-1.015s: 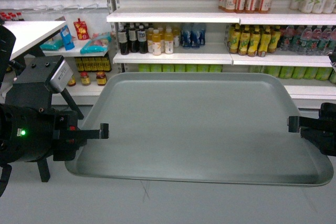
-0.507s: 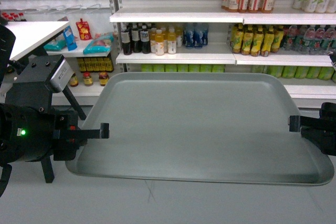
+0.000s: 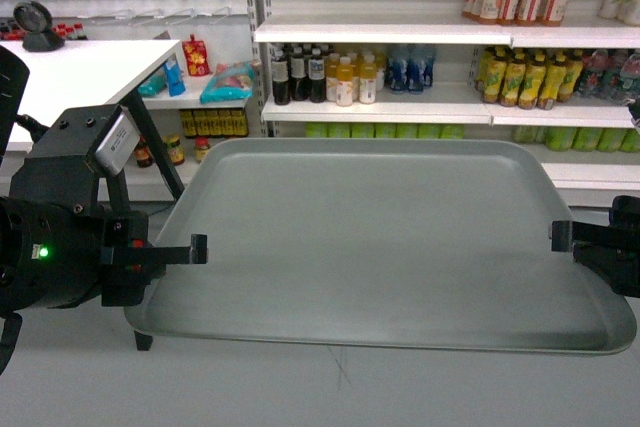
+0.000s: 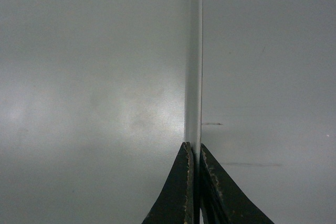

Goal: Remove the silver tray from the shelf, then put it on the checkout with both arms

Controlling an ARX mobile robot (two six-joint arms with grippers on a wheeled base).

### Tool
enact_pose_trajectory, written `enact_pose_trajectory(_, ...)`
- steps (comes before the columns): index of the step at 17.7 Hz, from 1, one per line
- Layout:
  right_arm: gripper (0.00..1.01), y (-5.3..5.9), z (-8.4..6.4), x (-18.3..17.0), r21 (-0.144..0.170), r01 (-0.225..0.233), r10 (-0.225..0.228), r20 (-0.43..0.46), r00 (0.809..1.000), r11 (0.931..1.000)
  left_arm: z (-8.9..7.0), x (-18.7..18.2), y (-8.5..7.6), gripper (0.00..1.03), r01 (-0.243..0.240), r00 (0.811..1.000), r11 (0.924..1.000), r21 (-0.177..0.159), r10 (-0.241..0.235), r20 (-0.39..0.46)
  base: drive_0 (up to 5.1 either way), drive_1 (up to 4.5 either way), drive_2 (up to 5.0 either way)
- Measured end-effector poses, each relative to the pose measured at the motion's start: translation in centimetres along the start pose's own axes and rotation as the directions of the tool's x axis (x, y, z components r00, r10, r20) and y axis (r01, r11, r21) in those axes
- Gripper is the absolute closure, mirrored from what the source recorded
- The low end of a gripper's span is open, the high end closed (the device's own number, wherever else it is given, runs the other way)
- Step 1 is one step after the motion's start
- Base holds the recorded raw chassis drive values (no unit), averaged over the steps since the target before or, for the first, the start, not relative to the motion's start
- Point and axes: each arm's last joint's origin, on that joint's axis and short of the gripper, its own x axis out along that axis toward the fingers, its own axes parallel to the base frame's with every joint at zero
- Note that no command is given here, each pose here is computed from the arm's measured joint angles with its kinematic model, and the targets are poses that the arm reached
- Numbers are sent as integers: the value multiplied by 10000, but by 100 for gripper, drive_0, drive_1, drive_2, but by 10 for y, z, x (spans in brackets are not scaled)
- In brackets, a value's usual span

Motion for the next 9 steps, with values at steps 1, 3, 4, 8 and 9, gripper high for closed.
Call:
enact_pose_trajectory(1,98,0,1,0,-2,10,-10,69,10000,10000,1,0,0,100,12,10000,10000,-1,-12,52,-502,239,239)
enact_pose_trajectory(3,98,0,0,0,0,2,-2,8,10000,10000,0,0,0,100,4,10000,10000,4,-4,3,-501,240,240)
enact_pose_trajectory(4,98,0,0,0,0,-3,3,11,10000,10000,0,0,0,100,4,10000,10000,4,-4,3,-507,234,234)
enact_pose_trajectory(8,98,0,1,0,-2,-11,11,60,10000,10000,0,0,0,100,8,10000,10000,3,-8,26,-507,234,234)
enact_pose_trajectory(9,98,0,0,0,0,-3,3,11,10000,10000,0,0,0,100,2,10000,10000,4,-2,11,-507,234,234)
